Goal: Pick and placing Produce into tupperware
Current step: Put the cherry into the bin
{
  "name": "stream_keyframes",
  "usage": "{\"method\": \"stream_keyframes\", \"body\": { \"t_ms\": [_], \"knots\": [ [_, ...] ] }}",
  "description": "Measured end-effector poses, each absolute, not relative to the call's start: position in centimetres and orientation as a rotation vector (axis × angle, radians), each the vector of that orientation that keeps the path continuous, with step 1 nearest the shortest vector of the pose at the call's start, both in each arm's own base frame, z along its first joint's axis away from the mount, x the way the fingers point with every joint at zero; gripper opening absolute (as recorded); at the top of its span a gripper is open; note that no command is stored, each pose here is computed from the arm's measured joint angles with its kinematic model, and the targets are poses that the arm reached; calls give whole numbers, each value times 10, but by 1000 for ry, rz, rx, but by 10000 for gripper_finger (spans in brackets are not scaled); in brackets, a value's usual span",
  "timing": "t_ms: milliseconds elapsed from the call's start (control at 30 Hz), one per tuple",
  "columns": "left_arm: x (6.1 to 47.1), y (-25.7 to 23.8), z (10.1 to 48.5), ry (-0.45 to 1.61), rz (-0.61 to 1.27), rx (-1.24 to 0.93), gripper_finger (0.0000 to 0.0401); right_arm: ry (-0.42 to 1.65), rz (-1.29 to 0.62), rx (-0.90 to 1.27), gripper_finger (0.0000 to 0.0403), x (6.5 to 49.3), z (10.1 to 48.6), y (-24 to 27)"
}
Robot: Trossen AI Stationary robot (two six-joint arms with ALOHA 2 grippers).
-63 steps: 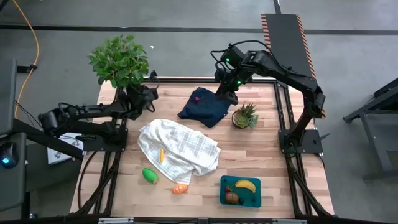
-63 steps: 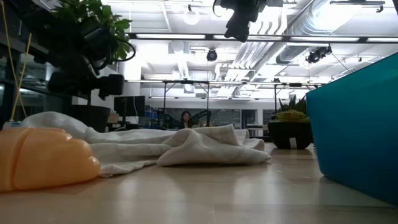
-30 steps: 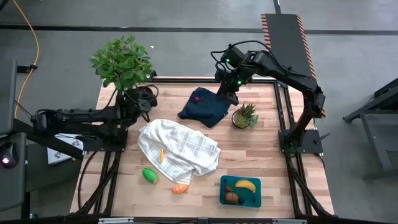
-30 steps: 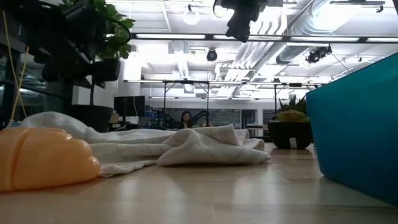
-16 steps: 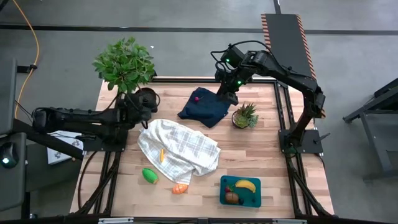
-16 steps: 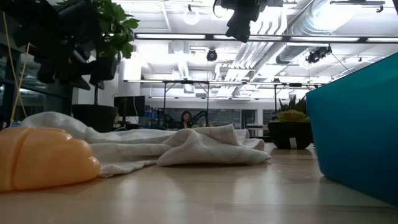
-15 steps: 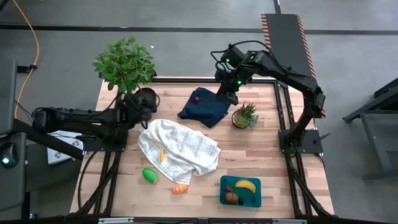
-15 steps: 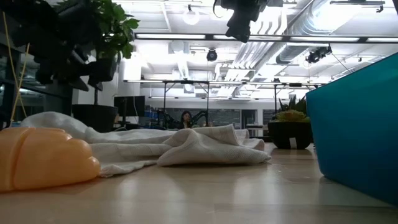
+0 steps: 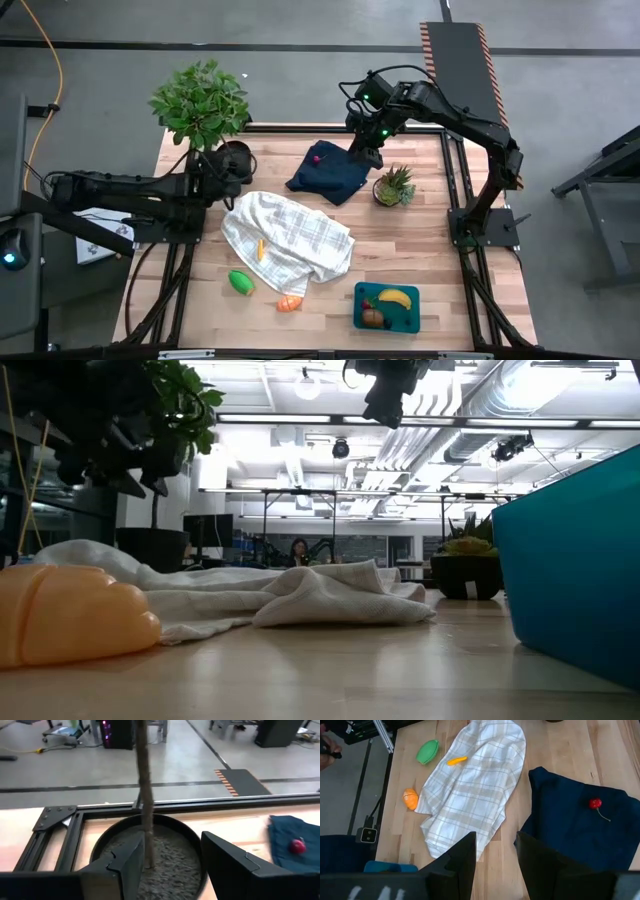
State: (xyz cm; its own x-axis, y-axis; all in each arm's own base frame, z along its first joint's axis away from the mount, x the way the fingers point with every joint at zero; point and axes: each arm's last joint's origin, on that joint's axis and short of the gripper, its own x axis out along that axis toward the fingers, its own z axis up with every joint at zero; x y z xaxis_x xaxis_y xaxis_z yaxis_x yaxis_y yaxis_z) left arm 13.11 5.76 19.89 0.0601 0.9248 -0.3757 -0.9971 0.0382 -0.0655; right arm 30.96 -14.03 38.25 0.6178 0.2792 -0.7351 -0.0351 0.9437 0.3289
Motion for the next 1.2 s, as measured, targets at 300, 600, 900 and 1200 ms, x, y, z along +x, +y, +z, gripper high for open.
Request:
{"method": "stream_keyframes", "body": {
  "t_ms": [300,600,900,1200],
  "knots": [
    [142,33,208,221,1309,-442,184,889,187,289,129,310,382,-140],
    [160,4,224,145,1019,-632,184,888,200,257,129,309,382,-140],
    [194,-26,234,42,739,-834,184,937,237,227,129,302,379,-142],
    [251,-42,269,142,746,-739,184,895,208,204,129,286,391,-148]
  ]
}}
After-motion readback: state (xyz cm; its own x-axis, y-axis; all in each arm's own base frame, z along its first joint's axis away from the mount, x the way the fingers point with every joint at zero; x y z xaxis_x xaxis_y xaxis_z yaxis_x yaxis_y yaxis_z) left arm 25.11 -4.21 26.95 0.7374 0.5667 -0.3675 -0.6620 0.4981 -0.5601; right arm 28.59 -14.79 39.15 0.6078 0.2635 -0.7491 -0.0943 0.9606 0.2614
